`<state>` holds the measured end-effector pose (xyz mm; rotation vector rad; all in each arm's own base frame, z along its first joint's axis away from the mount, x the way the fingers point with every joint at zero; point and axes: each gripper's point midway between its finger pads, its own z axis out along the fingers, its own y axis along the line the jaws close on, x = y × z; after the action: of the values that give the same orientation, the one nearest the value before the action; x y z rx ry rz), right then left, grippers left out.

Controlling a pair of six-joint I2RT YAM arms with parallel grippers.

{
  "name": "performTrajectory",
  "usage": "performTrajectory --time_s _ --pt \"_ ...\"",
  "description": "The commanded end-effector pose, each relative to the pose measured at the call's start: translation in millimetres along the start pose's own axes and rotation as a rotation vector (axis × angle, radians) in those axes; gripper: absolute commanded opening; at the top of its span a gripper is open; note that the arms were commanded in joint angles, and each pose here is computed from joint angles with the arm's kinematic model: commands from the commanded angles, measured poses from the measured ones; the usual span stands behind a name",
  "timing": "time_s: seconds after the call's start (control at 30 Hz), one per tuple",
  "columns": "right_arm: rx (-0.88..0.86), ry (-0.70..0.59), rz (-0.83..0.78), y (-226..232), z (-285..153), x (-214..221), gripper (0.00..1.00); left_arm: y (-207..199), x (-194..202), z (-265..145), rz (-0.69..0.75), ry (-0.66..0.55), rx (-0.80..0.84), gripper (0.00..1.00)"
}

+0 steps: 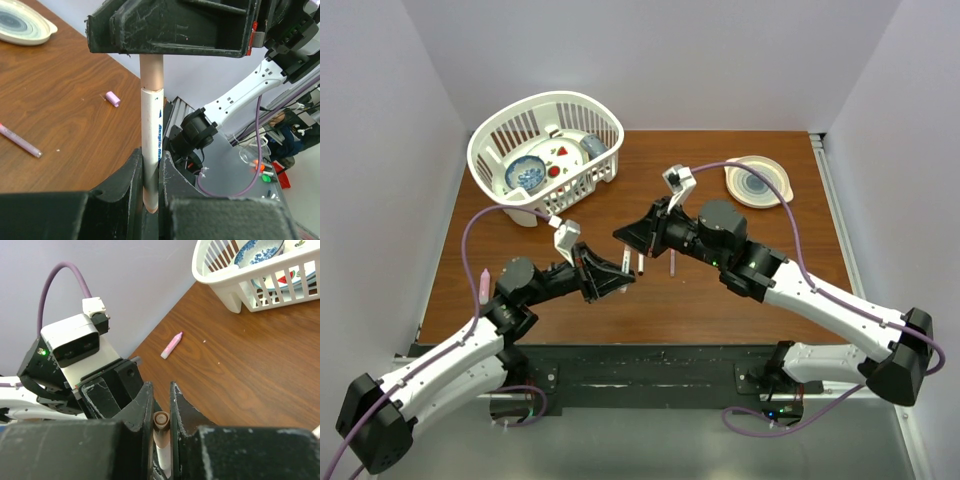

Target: Insert the pens into the pen caps

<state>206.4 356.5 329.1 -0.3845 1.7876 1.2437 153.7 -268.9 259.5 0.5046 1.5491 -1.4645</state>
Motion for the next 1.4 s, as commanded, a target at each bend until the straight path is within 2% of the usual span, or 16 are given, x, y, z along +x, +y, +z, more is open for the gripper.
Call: performTrajectory --time_s 0.0,0.23,0.47,0.63,0.93,1.13,1.37 --pt "-0.048 0.124 0.021 1.2 -9.0 46.5 0.00 -10.9 -36.1 8.9 0.053 -0.097 0.017 0.00" --pt "0.023 0.196 0.042 -20.8 -19.9 84.6 0.00 0.0 -58.7 16.6 0.048 -0.173 -0.053 0.00" --pt "0.047 0.264 0.086 -25.5 -21.5 113.3 0.00 21.5 -66.1 23.6 0.048 -0.173 -0.165 0.00" --pt "0.077 0.355 0.106 -33.6 -26.1 138.4 0.00 29.2 -73.7 17.0 0.108 -0.207 -0.222 0.00" --pt "0.002 0.472 0.180 -25.8 -28.9 169.3 0.00 43.4 -74.7 18.4 0.191 -0.148 -0.300 0.00" --pt "-0.073 0.444 0.180 -21.5 -24.1 174.1 0.00 39.3 -70.5 22.7 0.144 -0.152 -0.226 0.00" --pt "-0.073 0.460 0.133 -25.2 -31.5 186.7 0.00 34.6 -87.8 21.6 0.129 -0.183 -0.185 0.00"
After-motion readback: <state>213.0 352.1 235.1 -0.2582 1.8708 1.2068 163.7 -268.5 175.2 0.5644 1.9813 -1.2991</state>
